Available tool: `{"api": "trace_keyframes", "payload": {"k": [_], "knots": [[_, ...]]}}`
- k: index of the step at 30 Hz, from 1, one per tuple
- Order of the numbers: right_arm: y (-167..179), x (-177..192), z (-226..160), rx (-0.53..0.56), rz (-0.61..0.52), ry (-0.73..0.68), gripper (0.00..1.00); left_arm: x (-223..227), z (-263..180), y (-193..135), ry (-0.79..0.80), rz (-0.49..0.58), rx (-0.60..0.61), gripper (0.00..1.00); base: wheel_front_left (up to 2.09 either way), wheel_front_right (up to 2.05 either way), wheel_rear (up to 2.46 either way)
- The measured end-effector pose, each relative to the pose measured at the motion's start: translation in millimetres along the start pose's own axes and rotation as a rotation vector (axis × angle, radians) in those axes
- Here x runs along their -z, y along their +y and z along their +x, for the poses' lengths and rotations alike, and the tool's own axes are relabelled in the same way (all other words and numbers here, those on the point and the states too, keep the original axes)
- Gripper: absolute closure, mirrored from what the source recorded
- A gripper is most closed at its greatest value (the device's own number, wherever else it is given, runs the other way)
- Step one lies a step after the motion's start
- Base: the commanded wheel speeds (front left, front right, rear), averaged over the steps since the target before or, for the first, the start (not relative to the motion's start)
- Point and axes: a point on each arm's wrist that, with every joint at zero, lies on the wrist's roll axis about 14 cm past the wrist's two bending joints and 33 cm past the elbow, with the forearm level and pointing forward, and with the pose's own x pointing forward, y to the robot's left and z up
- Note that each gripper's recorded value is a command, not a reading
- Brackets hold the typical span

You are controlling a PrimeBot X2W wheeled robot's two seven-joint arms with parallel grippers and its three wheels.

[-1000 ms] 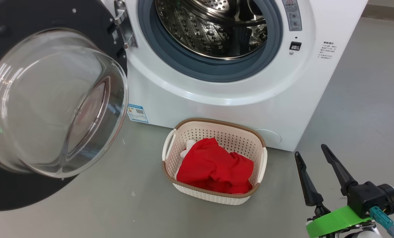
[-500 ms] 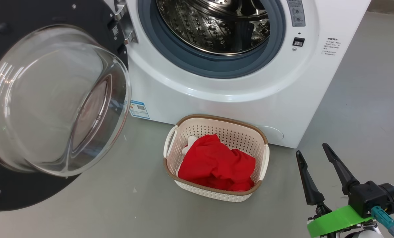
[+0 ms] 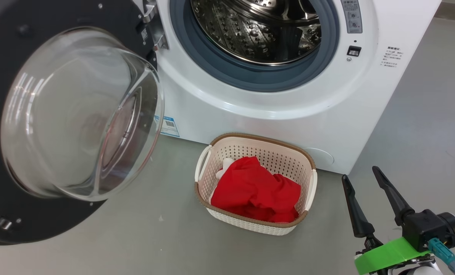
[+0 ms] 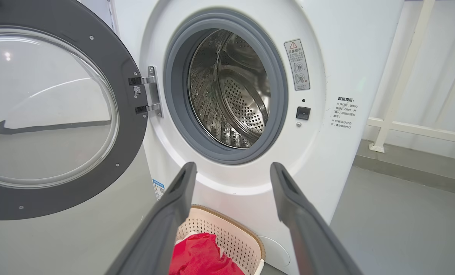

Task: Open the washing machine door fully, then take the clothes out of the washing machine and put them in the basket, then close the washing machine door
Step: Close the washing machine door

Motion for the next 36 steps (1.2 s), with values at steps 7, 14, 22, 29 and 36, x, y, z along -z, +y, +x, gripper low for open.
{"api": "trace_keyframes", "payload": {"k": [7,14,22,29,36], "knots": [[4.5,-1.7,2.0,-0.012,0.002,-0.004,0.00,15.3,-9.3,-0.9,0.053,0.005,0.030,1.00,0.00,0.00,0.00],[11.8,-2.6,5.8,-0.034,0.003,-0.007,0.00,33.4,-16.6,-8.0,0.093,0.006,0.077,1.00,0.00,0.00,0.00],[15.3,-2.3,7.8,-0.045,0.004,-0.007,0.00,54.0,-24.0,-20.9,0.147,-0.024,0.148,1.00,0.00,0.00,0.00],[15.2,-3.0,7.4,-0.044,0.006,-0.010,0.00,74.0,-28.8,-36.0,0.176,-0.014,0.204,1.00,0.00,0.00,0.00],[12.9,-1.2,6.0,-0.037,0.006,-0.005,0.00,93.0,-30.9,-50.9,0.205,-0.008,0.250,1.00,0.00,0.00,0.00]]}}
